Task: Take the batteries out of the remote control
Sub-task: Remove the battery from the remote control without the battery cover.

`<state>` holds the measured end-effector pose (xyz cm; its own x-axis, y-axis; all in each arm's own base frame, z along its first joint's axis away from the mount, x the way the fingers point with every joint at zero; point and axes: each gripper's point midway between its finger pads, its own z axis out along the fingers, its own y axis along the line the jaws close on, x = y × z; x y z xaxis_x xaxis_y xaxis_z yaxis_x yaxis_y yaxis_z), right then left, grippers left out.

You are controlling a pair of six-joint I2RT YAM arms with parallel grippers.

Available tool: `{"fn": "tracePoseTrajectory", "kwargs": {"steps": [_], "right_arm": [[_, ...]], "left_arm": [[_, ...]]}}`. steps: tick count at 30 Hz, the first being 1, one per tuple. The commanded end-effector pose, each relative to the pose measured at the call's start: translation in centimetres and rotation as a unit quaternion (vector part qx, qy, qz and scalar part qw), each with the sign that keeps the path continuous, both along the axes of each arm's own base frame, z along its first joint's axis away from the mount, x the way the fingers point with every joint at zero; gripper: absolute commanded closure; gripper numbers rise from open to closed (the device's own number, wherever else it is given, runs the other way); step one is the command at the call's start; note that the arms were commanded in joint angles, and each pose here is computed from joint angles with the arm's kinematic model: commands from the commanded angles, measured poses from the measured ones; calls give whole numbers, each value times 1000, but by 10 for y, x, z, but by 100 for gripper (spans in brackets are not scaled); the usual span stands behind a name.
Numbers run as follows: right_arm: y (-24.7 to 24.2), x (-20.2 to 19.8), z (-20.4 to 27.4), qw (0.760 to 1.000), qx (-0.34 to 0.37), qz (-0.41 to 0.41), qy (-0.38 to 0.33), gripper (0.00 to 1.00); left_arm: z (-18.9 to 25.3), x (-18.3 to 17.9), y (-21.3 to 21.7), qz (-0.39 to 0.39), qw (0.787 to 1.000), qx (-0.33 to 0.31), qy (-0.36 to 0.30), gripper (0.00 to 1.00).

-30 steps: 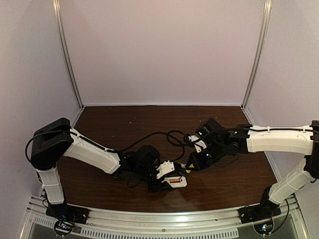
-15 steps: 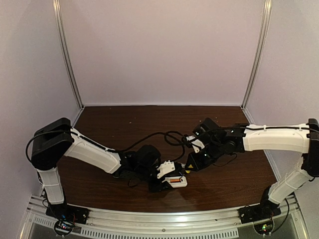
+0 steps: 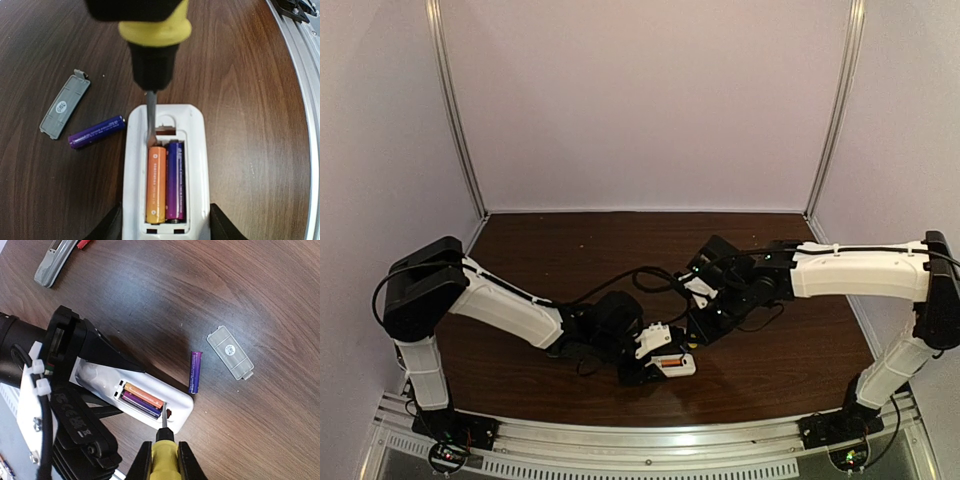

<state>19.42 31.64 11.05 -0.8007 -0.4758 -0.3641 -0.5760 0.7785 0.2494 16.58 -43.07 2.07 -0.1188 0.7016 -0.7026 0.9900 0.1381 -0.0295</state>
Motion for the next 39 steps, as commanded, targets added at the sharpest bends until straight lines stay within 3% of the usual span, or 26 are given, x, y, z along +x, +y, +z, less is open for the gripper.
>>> {"fn": "tracePoseTrajectory", "kwargs": {"steps": [1, 7, 13, 28, 39], "right_arm": [[0, -9, -9, 999, -43, 22, 3, 100], [8, -16, -17, 999, -18, 21, 18, 100], [23, -25, -18, 997, 63, 10, 39, 100], [10, -22, 39, 965, 258, -21, 38, 100], [17, -27, 37, 958, 281, -7, 58, 100]], "left_arm": [[-30, -6, 18, 12, 998, 60, 23, 100], [-30, -6, 18, 13, 998, 60, 23, 100], [-30, -5, 18, 13, 998, 61, 24, 100], [-31, -8, 17, 8, 998, 62, 29, 100], [-28, -15, 16, -8, 997, 60, 43, 100]]}}
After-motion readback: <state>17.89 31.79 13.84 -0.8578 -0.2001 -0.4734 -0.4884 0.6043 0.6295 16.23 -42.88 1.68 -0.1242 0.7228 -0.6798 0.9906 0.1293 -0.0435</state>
